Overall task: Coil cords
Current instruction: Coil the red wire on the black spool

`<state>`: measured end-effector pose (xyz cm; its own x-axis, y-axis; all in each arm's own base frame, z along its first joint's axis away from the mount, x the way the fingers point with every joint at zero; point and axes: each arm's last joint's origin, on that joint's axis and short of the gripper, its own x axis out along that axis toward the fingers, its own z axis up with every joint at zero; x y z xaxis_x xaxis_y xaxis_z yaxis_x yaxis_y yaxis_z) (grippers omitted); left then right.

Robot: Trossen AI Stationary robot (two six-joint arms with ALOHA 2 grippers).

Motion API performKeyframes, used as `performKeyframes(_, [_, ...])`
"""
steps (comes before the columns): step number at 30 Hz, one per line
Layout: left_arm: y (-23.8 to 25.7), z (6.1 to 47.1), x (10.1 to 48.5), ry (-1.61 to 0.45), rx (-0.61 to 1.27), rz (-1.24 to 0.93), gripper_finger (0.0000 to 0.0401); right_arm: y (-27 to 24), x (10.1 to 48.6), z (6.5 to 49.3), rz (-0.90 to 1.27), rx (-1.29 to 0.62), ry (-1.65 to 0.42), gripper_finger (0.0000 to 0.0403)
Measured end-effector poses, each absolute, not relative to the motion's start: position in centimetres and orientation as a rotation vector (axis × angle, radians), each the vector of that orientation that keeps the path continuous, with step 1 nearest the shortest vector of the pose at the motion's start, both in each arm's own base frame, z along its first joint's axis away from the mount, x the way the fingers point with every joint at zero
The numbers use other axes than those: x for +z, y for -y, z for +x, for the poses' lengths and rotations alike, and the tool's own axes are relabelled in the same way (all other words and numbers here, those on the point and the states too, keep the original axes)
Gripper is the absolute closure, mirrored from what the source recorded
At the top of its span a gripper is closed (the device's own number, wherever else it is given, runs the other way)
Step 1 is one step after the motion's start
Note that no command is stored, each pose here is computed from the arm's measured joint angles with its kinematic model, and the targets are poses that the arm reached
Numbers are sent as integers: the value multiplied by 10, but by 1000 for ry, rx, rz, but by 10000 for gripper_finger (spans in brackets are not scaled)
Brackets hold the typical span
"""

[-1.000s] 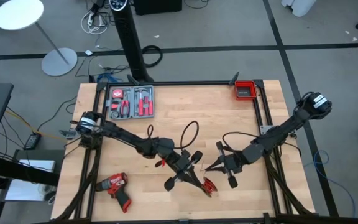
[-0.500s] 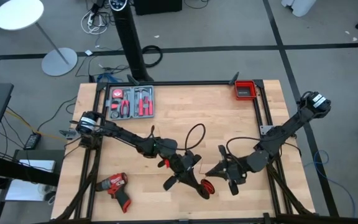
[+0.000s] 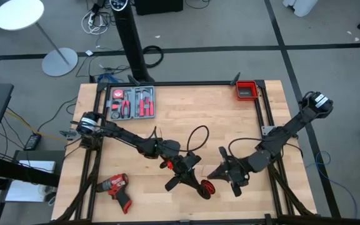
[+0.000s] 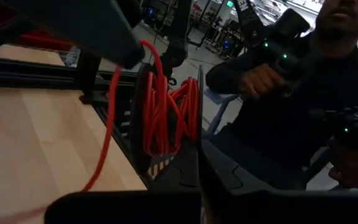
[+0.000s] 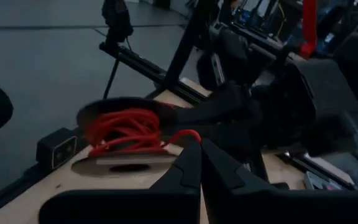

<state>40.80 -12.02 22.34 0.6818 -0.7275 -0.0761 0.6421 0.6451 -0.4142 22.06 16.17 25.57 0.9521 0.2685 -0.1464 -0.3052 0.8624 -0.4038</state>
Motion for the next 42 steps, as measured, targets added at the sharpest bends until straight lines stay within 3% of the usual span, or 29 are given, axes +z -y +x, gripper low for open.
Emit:
performKeyframes(5, [119, 407, 215, -336, -755, -386, 401, -168, 250, 211, -469, 267, -151, 403])
performKeyframes(22, [111, 408, 204, -430, -646, -385, 401, -176, 235, 197, -261, 281, -330, 402])
performKeyframes(30, [107, 410, 208, -367, -478, -196, 401, -175, 227, 197, -167, 273, -411, 397])
performKeyframes(42, [132, 402, 223, -347, -307, 129, 401, -163, 199, 188, -113, 142, -463, 336])
